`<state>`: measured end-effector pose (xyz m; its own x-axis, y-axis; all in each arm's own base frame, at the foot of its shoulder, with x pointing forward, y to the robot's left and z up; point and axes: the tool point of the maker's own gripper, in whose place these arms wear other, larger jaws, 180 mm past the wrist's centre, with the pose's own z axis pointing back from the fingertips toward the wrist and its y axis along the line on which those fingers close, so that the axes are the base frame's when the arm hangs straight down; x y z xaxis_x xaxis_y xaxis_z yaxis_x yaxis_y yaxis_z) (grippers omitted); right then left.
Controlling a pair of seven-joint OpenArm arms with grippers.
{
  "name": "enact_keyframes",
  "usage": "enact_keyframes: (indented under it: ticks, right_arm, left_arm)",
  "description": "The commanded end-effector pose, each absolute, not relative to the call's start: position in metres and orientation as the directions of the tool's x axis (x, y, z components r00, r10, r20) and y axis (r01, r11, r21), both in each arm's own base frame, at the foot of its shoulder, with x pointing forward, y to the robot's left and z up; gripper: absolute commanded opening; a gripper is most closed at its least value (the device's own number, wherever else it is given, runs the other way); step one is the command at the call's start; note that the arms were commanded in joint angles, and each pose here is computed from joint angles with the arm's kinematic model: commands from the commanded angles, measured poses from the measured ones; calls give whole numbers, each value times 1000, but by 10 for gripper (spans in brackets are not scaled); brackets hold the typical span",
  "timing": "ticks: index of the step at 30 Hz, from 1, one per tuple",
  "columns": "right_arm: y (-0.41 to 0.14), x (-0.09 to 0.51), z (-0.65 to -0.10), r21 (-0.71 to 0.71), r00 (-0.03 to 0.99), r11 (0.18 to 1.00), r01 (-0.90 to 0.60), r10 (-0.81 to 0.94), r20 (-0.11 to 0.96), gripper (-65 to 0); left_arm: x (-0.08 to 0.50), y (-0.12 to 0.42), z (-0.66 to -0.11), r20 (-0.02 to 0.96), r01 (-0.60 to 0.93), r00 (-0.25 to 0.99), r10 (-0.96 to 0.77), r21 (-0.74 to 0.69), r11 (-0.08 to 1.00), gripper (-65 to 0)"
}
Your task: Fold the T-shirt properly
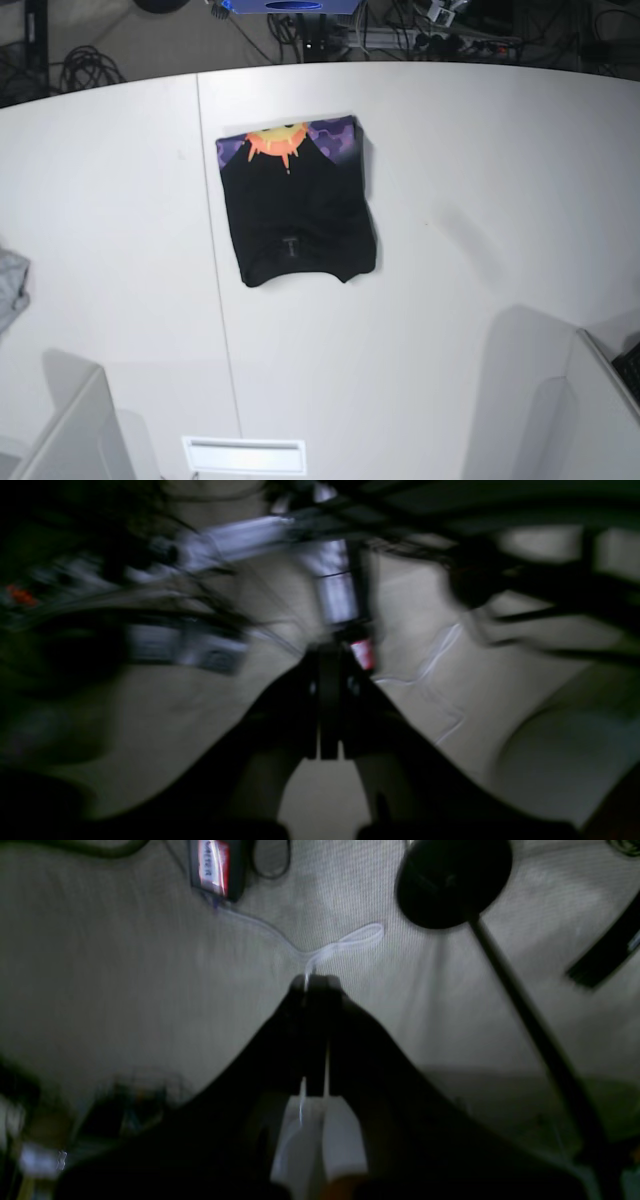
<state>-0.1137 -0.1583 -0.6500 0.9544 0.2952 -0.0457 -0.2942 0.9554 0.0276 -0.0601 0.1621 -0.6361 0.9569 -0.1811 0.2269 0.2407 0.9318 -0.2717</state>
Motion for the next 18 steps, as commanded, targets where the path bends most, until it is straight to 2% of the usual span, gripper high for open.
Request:
enact_keyframes:
  ticks: [1,5,10,18]
  right_arm:
    - [-163,-115,-650,14,955,955,-295,295,-27,-650]
    - [-155,-94,-650,4,951,956,-293,291,103,-650]
    - [-146,-81,-652,8,955,962,-272,269,128,-650]
    - [-151,-77,-652,-24,986,995,-94,96,136,-650]
  left_arm:
    - [-61,168,-636,230,260,952,-204,-252,932,-650]
    - [-47,171,-639,254,293,937,-238,-210,933,-650]
    - [-35,174,-639,275,300,931,-241,-197,933,-650]
    - [-34,177,-639,276,301,930,-243,-192,934,-650]
